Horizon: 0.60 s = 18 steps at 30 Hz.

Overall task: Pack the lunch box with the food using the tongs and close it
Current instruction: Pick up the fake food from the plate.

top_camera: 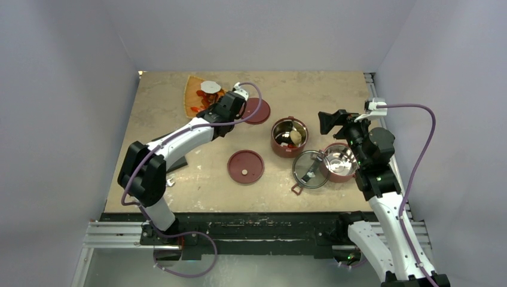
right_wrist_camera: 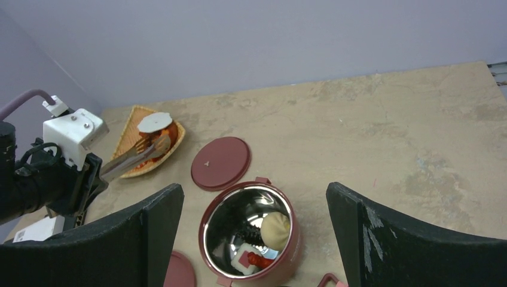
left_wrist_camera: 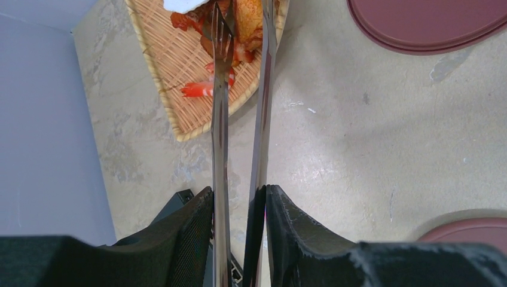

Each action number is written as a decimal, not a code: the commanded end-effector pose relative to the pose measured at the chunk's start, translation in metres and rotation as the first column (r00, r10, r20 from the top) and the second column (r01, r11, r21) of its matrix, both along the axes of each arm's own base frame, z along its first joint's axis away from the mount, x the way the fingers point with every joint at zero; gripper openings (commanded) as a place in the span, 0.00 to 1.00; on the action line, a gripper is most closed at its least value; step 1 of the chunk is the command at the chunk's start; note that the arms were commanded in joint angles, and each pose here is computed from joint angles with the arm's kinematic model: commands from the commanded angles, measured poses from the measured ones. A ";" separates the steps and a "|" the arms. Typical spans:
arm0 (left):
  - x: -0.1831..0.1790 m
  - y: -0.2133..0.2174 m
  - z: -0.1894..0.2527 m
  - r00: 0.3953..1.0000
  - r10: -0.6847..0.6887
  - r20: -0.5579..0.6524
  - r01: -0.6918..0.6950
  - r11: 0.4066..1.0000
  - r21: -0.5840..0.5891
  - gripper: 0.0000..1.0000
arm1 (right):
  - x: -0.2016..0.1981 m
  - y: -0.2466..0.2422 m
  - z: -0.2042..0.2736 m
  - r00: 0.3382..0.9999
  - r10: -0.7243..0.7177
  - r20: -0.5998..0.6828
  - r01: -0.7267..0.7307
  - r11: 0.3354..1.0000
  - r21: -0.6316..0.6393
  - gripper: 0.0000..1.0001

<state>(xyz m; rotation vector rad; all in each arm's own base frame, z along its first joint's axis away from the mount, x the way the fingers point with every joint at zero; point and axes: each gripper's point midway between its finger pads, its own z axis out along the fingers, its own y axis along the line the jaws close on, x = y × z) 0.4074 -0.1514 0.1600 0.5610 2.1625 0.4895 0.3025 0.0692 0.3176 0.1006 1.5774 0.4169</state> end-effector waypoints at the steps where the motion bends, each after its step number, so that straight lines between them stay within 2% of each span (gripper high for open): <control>1: 0.011 0.000 0.020 0.998 0.019 0.059 -0.021 1.000 0.022 0.35 | -0.003 0.002 0.014 0.998 0.011 0.054 -0.012 1.000 0.016 0.93; 14: 0.017 -0.008 0.009 0.999 -0.006 0.034 0.006 1.000 0.022 0.32 | -0.003 0.002 0.013 0.999 0.012 0.050 -0.013 1.000 0.017 0.93; 18: 0.016 -0.007 0.013 0.999 0.001 0.049 -0.001 1.000 0.011 0.25 | -0.004 0.002 0.013 0.999 0.011 0.053 -0.012 1.000 0.017 0.93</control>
